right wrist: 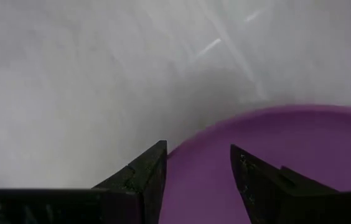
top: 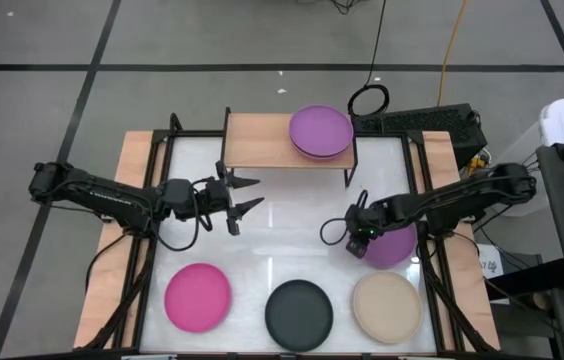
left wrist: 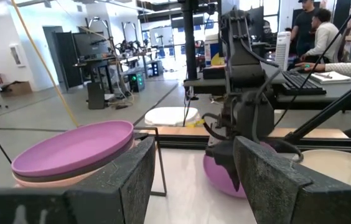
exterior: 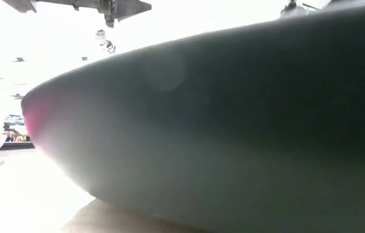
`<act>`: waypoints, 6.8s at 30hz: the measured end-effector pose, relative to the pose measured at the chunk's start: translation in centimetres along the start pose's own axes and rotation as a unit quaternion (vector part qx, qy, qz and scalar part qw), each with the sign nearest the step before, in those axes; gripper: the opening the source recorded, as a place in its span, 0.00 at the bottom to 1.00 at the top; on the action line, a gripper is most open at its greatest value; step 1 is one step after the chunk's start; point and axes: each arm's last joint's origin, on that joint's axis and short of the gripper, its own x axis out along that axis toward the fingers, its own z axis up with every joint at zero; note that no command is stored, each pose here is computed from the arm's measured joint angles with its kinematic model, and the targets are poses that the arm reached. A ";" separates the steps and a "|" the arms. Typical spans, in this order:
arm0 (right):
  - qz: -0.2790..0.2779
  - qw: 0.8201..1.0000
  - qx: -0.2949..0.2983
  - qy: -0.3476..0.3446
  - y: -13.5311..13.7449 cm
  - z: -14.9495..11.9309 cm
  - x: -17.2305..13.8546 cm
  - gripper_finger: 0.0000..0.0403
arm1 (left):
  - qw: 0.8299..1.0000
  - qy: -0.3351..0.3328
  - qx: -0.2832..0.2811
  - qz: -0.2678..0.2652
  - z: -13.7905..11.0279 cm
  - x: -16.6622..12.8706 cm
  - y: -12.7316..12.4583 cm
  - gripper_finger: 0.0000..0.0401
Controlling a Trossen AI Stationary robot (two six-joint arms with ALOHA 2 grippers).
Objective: Place and stack plates onto a shelf
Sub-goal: Stack the purple plate on top of the purple plate on the shelf, then adjust the stacked plates on the shelf
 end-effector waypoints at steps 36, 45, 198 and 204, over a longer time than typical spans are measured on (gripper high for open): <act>0.097 0.995 -0.030 -0.025 0.4 -0.3 -2.8 0.01 | 1.000 0.003 -0.017 0.000 -0.1 0.0 0.0 0.56; 0.311 0.931 -0.087 -0.169 1.4 0.2 -10.0 0.00 | 1.000 0.003 -0.017 0.000 0.0 0.0 0.0 0.56; -0.098 0.889 -0.292 -0.340 -8.1 13.4 -15.0 0.01 | 0.999 0.017 -0.025 -0.009 -0.4 0.0 -0.2 0.56; -0.060 0.872 -0.302 -0.381 -7.1 14.3 -15.0 0.08 | 1.000 0.022 -0.015 -0.007 -0.9 0.5 -0.5 0.56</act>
